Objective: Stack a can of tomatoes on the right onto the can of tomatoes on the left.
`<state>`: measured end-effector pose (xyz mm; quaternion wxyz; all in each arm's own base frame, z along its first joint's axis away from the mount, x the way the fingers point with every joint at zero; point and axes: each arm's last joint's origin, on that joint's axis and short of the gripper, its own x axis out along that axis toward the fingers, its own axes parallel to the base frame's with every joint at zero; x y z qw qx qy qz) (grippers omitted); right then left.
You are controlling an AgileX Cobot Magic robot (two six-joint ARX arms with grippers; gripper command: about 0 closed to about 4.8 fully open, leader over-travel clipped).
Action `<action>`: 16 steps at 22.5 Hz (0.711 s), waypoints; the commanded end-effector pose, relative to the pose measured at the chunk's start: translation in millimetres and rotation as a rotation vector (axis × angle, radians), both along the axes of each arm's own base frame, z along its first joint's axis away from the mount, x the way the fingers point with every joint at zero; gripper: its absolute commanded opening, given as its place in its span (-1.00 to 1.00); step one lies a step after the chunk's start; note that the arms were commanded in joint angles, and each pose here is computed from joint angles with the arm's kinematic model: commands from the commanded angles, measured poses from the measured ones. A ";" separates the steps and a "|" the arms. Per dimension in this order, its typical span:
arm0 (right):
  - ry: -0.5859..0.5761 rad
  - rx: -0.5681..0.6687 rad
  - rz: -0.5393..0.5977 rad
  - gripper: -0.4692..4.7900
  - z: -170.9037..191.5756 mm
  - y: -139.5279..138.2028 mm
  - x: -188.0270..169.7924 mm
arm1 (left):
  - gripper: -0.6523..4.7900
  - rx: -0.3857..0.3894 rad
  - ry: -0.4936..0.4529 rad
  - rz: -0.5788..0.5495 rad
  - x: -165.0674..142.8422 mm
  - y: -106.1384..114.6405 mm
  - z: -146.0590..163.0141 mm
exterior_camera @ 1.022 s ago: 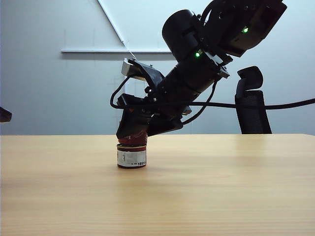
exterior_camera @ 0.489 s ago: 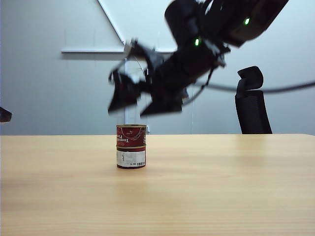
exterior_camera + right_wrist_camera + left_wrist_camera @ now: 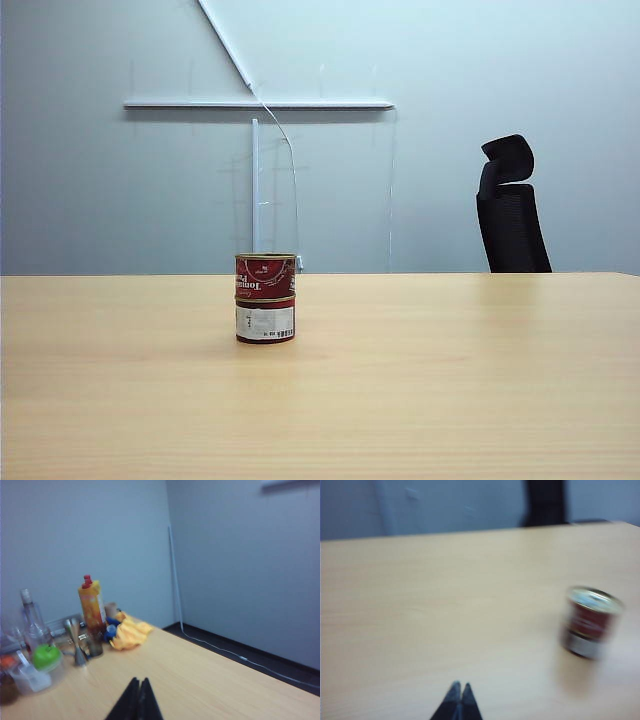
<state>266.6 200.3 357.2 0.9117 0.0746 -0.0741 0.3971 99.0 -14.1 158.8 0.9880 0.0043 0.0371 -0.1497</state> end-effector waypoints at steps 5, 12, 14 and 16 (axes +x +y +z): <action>0.048 0.008 -0.229 -0.84 33.8 -64.8 -40.5 | -0.77 0.001 -0.079 0.089 -2.2 4.5 7.2; 0.040 0.046 -0.442 -0.84 15.6 -112.6 -76.9 | -0.77 0.004 -0.079 0.162 -1.8 11.4 7.1; 0.056 0.039 -0.487 -0.84 6.3 -121.2 -84.2 | -0.77 0.004 -0.078 0.161 -1.8 11.3 7.1; 0.071 0.029 -0.496 -0.84 2.2 -123.6 -88.2 | -0.77 0.004 -0.078 0.159 -1.8 11.3 7.2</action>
